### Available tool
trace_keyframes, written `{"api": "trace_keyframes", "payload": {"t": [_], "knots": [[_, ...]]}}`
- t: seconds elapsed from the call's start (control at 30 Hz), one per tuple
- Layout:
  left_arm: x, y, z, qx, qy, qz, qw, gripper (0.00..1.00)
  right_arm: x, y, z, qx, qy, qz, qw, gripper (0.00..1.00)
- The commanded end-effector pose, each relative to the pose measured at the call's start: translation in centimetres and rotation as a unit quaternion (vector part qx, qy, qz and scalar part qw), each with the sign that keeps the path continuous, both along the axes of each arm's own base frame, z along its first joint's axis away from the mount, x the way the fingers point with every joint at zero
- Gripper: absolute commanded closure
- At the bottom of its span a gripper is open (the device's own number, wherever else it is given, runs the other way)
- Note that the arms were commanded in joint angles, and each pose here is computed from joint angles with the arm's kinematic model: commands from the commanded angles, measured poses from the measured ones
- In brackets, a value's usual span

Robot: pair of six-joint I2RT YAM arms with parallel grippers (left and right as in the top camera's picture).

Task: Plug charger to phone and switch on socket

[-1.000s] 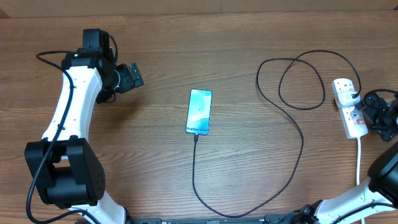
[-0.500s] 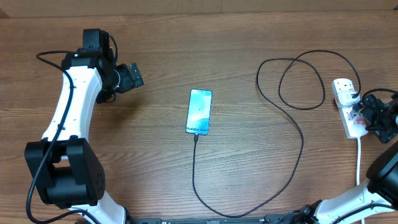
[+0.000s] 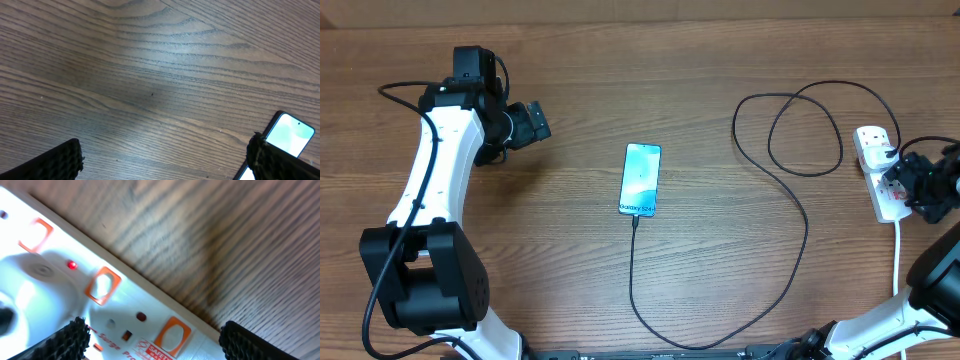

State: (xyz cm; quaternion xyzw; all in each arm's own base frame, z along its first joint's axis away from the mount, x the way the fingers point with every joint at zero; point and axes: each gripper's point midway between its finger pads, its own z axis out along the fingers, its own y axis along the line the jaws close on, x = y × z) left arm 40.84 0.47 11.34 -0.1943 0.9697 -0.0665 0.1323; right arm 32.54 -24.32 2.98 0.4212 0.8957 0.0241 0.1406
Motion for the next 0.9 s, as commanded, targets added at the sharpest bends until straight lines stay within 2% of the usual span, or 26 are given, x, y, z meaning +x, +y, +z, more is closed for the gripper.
{"api": "trace_keyframes", "payload": {"t": [0.0, 0.27, 0.87], "knots": [[0.2, 0.1, 0.3, 0.01, -0.005, -0.011, 1.0, 0.0, 0.7, -2.3, 3.8, -0.043, -0.038, -0.013, 0.998, 0.15], [0.2, 0.1, 0.3, 0.01, -0.005, -0.011, 1.0, 0.0, 0.4, -3.4, 3.6, -0.051, -0.047, -0.025, 0.997, 0.11], [0.2, 0.1, 0.3, 0.01, -0.005, -0.011, 1.0, 0.0, 0.6, -2.0, 0.7, -0.032, -0.075, -0.013, 0.997, 0.05]]}}
